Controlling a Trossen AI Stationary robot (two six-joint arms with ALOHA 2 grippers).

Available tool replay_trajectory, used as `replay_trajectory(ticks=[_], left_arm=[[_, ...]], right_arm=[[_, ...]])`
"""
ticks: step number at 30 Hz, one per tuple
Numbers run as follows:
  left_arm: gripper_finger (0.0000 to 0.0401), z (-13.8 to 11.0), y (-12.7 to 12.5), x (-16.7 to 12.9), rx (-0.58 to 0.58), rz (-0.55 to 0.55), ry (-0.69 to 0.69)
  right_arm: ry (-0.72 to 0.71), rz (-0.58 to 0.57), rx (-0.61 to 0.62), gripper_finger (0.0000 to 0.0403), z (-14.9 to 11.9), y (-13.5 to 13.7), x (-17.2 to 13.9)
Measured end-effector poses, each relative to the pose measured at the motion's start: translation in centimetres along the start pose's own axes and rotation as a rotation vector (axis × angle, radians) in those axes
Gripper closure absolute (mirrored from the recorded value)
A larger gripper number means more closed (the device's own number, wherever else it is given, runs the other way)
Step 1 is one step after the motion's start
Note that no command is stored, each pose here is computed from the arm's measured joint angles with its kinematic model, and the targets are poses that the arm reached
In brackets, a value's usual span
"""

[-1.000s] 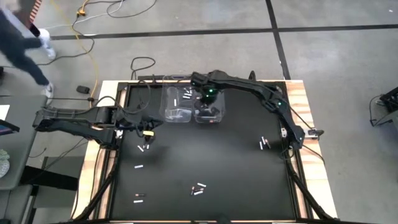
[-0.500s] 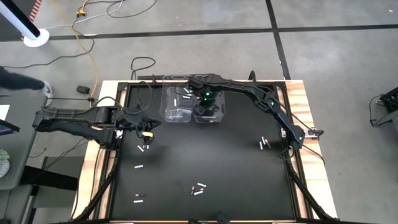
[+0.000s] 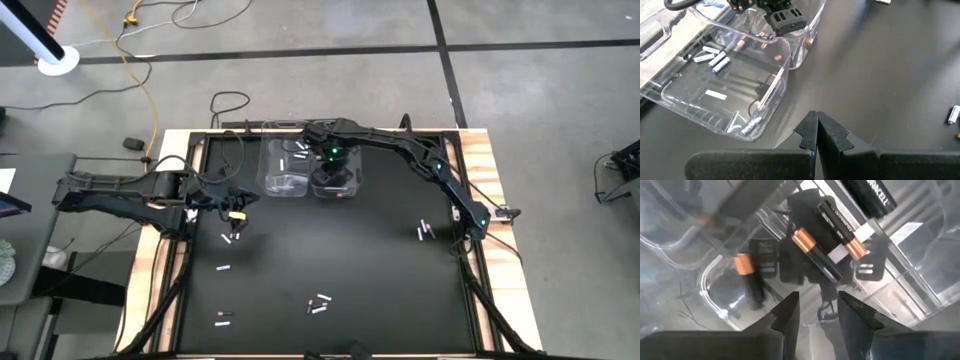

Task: Sort batteries
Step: Put the black battery into the right transparent bin

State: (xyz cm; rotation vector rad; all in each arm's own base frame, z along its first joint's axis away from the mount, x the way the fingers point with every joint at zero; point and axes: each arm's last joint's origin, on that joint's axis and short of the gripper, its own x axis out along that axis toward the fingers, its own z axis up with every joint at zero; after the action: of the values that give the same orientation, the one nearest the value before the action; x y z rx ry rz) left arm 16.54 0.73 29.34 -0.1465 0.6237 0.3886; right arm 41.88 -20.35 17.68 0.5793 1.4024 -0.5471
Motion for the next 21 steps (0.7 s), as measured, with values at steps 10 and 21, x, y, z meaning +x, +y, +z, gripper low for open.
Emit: replay_trajectory(ticks=[10,21], left_arm=[[0.0401,0.0,0.0,0.0,0.000,0.001,0.001],[0.0401,-0.2,0.1,0.0,-0.028,0.007,0.021]], right_arm=[[-0.102,0.027,-0.006,0.0256,-0.6,-0.5,-5.1],[-0.297,0.052,-0.016,0.0266,-5.5,-1.3,-16.8]])
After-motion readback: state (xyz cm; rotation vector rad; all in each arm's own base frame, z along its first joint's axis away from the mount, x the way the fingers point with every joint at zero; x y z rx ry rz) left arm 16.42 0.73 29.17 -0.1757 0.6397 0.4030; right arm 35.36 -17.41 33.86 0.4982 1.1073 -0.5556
